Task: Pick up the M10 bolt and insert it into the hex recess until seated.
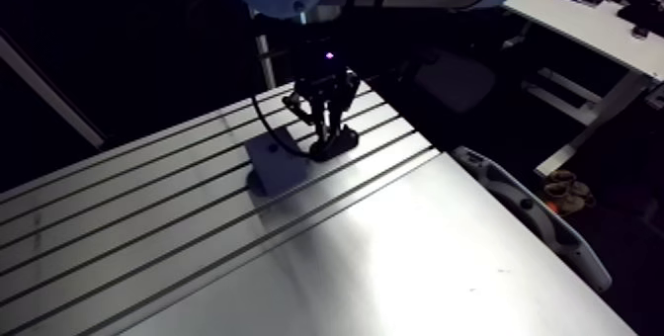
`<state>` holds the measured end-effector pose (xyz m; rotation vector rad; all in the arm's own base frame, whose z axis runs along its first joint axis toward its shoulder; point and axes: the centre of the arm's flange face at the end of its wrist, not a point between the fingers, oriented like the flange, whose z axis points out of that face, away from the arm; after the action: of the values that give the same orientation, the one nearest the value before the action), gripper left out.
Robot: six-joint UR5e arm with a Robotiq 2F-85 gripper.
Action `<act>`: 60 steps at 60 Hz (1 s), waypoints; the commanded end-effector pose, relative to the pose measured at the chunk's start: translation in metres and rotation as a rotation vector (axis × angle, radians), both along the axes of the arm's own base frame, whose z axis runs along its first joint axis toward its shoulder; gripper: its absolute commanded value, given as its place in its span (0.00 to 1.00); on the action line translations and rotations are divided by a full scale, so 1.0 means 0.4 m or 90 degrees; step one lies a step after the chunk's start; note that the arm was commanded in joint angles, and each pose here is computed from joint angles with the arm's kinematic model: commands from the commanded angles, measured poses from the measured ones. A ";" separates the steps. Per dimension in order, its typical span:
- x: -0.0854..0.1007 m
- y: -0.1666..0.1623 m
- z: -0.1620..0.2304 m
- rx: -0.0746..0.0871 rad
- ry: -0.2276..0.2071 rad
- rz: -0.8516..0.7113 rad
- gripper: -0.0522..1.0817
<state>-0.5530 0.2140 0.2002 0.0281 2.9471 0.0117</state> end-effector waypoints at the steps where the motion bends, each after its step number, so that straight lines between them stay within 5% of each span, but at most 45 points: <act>1: -0.004 0.002 0.014 0.002 0.006 0.003 0.70; 48: -0.021 -0.052 0.220 0.023 0.052 0.031 0.79; 60: -0.010 -0.077 0.302 0.007 0.040 0.088 0.83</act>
<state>-0.5604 0.1953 0.2873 -0.0567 3.0210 0.0641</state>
